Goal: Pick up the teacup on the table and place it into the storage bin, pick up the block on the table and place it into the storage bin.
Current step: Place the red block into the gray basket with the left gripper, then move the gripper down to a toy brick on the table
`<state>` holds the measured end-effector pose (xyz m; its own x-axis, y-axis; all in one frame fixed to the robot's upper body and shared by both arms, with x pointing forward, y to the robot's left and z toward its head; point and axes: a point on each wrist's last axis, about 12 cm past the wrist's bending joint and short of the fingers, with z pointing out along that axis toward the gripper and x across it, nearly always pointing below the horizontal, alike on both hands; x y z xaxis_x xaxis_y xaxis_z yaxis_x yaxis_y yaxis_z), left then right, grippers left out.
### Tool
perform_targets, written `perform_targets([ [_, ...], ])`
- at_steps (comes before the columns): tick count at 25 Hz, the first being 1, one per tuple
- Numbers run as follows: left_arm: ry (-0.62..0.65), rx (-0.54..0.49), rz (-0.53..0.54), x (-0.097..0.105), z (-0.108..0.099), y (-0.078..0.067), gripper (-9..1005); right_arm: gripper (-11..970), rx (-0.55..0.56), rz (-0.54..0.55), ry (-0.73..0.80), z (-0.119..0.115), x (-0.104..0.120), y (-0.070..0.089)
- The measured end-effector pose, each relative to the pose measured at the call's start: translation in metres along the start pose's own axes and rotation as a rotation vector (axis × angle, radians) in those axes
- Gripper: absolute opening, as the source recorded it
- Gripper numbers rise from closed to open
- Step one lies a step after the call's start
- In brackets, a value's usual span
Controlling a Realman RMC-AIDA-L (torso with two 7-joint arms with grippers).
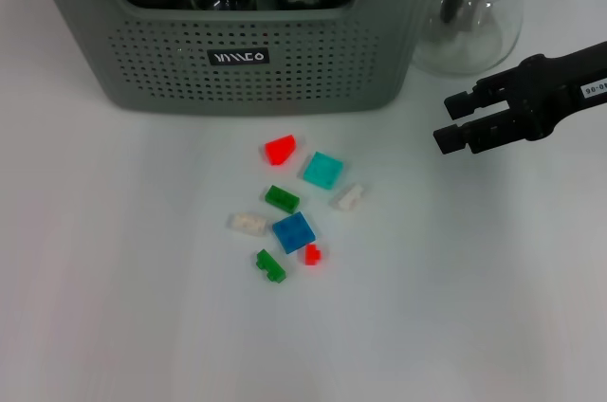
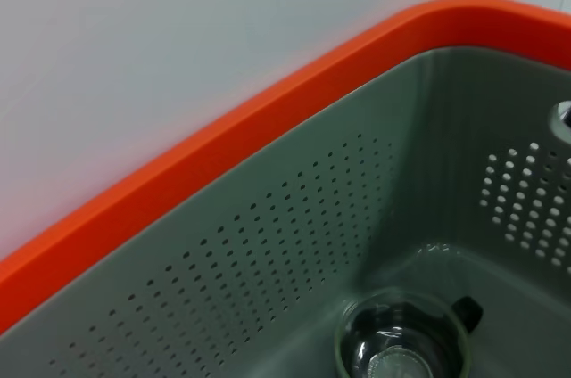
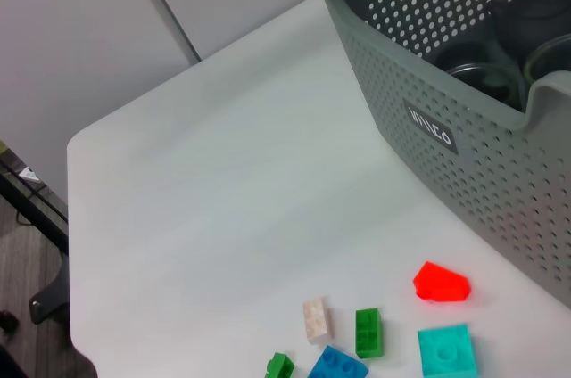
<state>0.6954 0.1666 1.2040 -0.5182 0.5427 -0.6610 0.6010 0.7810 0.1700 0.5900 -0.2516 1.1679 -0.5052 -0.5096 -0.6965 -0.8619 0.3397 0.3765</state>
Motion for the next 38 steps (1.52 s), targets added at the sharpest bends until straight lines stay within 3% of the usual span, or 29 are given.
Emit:
perform_targets([
  [6,-0.005,-0.022,0.017,-0.001,0.003,-0.003,281,685,0.001,0.004,0.000,0.000,0.002,0.000],
  [12,-0.059,-0.011,-0.035,-0.003,-0.011,0.005,539,685,0.002,-0.002,0.000,-0.001,0.003,0.000],
  [18,-0.272,0.213,-0.098,-0.005,-0.070,0.001,707,685,0.007,-0.009,-0.003,-0.003,0.004,-0.001],
  [24,-0.427,0.515,0.077,0.020,-0.133,-0.018,729,685,0.010,-0.010,-0.004,-0.004,0.008,-0.001],
  [27,-0.389,0.622,0.188,0.039,-0.145,-0.029,726,685,0.012,-0.005,-0.008,-0.005,0.010,-0.002],
  [30,-0.315,0.682,0.253,0.057,-0.144,-0.040,723,685,0.013,-0.001,-0.010,-0.006,0.012,-0.002],
  [33,-0.203,0.696,0.302,0.069,-0.134,-0.054,723,685,0.015,0.002,-0.012,-0.006,0.013,-0.002],
  [38,0.124,0.627,0.432,0.093,-0.097,-0.075,724,685,0.019,0.005,-0.014,-0.006,0.012,-0.002],
])
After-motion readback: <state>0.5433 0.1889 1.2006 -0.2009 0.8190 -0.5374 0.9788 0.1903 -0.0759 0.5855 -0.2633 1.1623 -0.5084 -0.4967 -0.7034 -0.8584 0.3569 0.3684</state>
